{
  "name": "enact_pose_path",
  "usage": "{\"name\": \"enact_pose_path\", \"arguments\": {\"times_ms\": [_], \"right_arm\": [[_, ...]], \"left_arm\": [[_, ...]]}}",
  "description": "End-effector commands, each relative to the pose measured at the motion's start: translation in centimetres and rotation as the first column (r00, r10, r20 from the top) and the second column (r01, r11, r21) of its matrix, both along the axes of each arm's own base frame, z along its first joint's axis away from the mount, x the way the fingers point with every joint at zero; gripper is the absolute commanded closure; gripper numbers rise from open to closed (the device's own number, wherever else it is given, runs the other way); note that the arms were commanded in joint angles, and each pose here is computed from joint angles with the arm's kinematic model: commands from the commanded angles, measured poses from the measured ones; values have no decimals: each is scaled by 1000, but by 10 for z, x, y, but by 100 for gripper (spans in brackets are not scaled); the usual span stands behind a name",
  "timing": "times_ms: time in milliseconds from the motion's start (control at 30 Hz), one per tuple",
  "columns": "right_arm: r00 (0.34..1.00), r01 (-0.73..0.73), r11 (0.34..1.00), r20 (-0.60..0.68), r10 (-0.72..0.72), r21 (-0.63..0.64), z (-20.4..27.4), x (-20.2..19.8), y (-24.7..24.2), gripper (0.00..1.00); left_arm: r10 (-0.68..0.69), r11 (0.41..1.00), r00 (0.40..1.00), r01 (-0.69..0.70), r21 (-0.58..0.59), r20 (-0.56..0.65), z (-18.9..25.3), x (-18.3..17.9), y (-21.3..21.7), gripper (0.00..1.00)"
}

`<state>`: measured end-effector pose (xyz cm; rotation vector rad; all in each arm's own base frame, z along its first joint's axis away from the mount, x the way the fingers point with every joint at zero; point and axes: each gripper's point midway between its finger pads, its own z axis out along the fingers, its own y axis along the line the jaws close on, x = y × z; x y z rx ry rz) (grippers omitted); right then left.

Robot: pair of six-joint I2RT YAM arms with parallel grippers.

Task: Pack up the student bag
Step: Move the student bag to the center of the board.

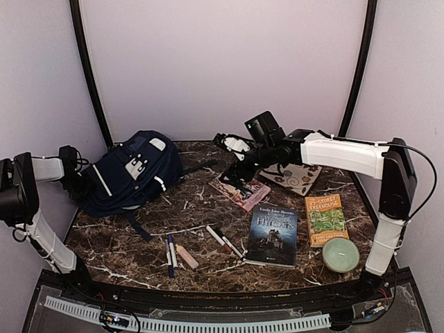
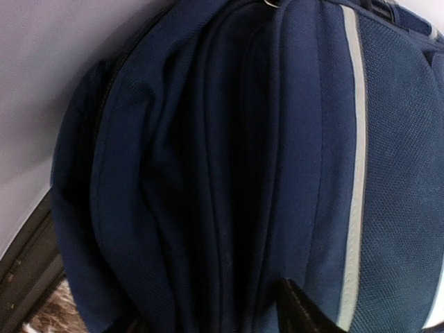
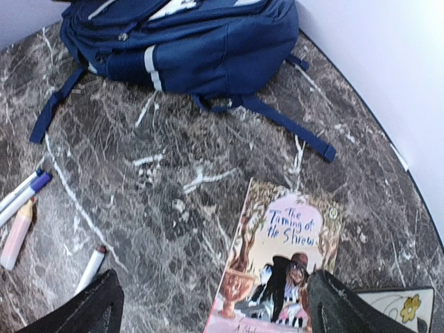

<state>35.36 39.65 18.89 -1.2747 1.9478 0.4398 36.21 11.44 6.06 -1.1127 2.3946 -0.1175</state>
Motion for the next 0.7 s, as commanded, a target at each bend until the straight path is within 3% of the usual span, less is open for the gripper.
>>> {"name": "enact_pose_path", "arguments": {"times_ms": [0,100,233,500,667], "right_arm": [[997,-69,998,32,69,7,-7,-11,-1,8],[997,-81,997,16,81,3,-12,-14,-1,8],[995,-98,995,-4,98,2,-19,-17,2,9],[995,-96,995,-31,95,-39,-42,-13,2,9],[994,-87,995,-67,83,-54,-56,-9,8,9]], "left_arm": [[-37,990,999,38,-138,14,-11,-7,-30,64],[-94,982,995,99,-158,39,-5,-6,-60,85],[-148,978,988,153,-144,47,12,-10,-104,100],[-109,971,982,138,-195,154,40,-56,-175,100],[-227,929,963,260,-264,149,39,-80,-214,100]]}}
